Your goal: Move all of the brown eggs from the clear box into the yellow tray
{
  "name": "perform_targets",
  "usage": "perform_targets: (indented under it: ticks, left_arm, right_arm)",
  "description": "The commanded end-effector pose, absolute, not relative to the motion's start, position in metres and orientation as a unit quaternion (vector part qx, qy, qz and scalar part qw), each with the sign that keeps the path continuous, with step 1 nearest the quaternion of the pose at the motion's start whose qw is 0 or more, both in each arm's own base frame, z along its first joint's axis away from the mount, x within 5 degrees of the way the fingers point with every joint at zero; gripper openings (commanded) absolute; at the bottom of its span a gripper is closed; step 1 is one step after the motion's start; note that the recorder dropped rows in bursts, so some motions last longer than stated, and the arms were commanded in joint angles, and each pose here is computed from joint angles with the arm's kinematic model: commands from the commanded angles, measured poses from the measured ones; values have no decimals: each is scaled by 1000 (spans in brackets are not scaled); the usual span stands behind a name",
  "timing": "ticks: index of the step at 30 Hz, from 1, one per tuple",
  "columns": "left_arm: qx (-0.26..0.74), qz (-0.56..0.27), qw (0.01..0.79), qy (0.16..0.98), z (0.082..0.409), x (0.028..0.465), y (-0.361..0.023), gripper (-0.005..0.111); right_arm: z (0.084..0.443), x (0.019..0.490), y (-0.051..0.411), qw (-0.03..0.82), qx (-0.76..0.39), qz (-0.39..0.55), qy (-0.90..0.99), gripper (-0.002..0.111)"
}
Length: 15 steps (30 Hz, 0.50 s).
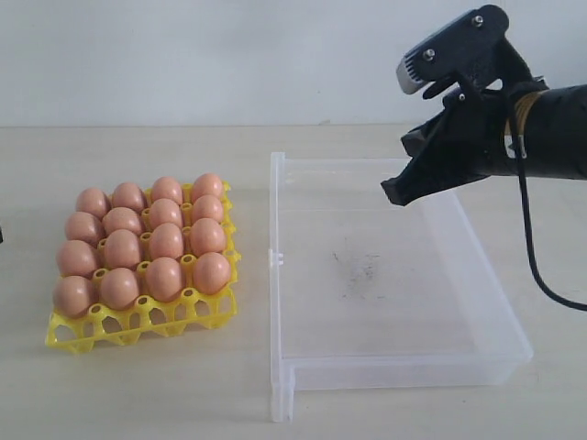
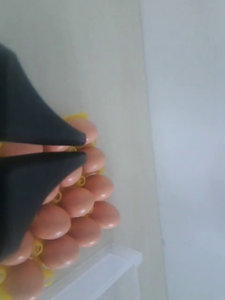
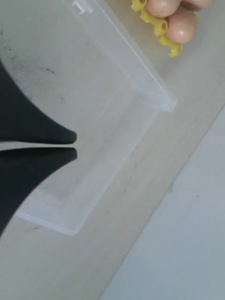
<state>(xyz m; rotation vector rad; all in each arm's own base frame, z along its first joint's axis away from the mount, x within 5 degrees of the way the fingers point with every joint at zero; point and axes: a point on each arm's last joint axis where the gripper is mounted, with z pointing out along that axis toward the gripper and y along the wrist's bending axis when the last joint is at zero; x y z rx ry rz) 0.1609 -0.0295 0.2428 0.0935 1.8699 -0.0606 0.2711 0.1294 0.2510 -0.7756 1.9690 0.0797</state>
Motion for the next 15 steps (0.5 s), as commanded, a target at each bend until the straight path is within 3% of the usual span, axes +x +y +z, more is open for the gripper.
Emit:
perform_targets:
  ticks: [1,15]
  left_arm:
    - [38,-32,606,794,248,155,-28,4]
    - [38,-33,608,793,249,155,-28,4]
  right_arm:
    - [248,269,121,464,-279,27,840,0]
    - [244,268,117,443,-243,28,862,0]
